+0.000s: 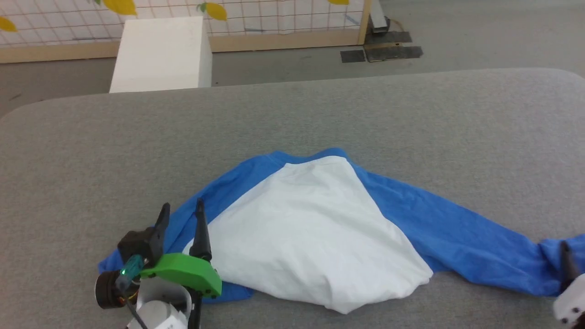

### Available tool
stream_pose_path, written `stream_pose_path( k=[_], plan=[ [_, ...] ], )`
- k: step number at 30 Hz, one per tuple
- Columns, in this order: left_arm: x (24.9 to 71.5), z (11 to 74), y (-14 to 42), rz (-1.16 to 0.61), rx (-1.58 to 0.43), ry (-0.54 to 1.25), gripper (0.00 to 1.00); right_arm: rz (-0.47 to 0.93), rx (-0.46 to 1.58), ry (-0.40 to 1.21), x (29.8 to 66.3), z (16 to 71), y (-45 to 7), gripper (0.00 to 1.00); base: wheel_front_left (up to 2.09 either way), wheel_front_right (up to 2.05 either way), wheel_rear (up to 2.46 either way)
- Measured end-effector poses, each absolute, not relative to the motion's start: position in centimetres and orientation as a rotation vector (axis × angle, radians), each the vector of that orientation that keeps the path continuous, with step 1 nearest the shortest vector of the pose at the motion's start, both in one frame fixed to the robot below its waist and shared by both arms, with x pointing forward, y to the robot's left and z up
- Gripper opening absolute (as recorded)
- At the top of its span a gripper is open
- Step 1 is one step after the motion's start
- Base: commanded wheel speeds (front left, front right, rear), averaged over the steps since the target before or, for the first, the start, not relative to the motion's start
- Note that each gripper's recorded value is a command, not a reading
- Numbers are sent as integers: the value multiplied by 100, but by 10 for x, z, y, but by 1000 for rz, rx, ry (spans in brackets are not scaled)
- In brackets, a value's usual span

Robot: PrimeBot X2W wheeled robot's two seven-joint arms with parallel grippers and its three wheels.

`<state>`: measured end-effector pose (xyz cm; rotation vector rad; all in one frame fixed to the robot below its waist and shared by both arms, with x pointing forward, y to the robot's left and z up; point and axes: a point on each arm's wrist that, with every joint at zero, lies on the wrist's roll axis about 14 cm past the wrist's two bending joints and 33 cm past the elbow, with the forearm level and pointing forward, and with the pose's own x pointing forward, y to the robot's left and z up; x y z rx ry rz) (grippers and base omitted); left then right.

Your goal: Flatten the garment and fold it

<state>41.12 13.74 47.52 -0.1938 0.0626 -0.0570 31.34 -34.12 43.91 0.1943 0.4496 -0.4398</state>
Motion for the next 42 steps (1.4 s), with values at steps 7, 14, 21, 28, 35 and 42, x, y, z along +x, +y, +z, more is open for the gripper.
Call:
stream_pose_path(
  k=[7,14,21,28,35,42],
  plan=[
    [434,453,124,-211,4,274,100,-327,175,388,309,443,-304,100,0,0,0],
    [471,439,115,-293,130,430,100,-288,161,347,317,450,-290,100,0,0,0],
    [482,416,89,-362,177,567,100,-407,66,336,293,474,-326,100,0,0,0],
    [487,408,84,-369,250,635,100,-514,-122,207,277,535,-355,100,0,0,0],
    [474,397,87,-374,274,719,100,-445,-206,138,288,561,-337,100,0,0,0],
    [473,396,109,-335,295,748,6,-269,-142,195,320,530,-296,100,0,0,0]
  ],
)
